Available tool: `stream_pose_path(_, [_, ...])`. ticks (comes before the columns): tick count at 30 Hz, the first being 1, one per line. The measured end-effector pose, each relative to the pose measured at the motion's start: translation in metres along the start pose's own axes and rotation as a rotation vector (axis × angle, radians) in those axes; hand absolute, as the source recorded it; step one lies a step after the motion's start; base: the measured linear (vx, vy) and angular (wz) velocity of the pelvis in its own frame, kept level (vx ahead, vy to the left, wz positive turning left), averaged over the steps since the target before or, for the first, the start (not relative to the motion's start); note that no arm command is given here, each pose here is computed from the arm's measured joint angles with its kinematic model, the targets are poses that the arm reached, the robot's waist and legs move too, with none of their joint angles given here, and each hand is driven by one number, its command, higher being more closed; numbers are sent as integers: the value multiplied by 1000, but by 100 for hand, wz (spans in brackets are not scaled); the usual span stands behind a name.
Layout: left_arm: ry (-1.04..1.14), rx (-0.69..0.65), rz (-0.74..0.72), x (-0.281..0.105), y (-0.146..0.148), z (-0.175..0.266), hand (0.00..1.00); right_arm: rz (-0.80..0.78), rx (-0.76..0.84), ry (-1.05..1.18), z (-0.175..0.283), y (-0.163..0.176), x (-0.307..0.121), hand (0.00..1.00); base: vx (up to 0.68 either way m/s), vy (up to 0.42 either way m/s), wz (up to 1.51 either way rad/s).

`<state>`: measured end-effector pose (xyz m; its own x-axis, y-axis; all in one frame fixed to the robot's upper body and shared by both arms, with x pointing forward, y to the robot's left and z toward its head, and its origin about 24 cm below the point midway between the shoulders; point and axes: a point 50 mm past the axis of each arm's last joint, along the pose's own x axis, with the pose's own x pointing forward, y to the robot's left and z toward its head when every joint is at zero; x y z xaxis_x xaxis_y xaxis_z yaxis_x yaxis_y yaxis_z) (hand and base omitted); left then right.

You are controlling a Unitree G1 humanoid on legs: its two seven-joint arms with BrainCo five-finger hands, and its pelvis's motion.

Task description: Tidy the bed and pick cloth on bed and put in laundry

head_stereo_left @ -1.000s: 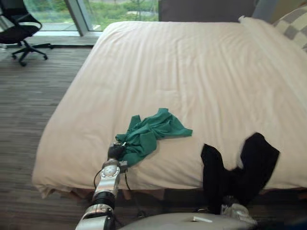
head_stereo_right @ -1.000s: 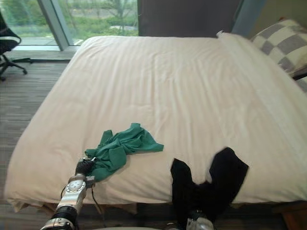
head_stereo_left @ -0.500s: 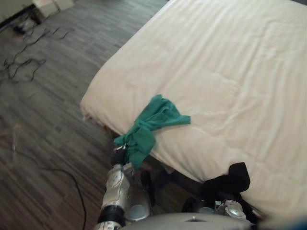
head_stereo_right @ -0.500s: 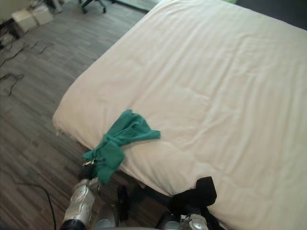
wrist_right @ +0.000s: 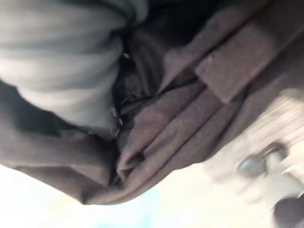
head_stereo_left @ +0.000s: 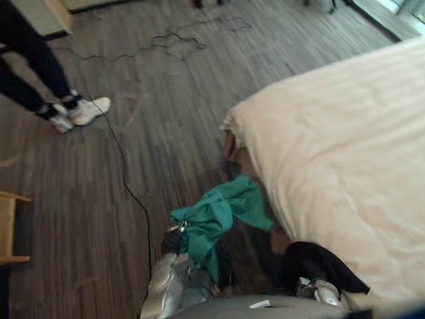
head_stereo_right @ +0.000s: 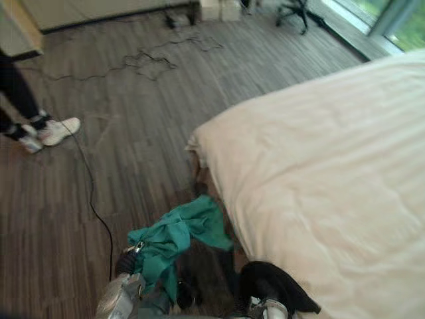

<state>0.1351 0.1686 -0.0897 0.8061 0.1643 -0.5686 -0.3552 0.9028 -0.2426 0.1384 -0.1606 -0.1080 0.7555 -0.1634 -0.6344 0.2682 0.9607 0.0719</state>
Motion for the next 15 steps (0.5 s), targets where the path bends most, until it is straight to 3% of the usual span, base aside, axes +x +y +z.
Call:
stream_pose_path(7, [46, 163, -42, 14, -12, -8, 100, 55, -71, -36, 11, 21, 8, 100, 112, 87, 82])
stream_pose_path(15, [105, 179, -4, 9, -6, -24, 100, 7, 4, -12, 8, 22, 13, 100, 75, -4, 46])
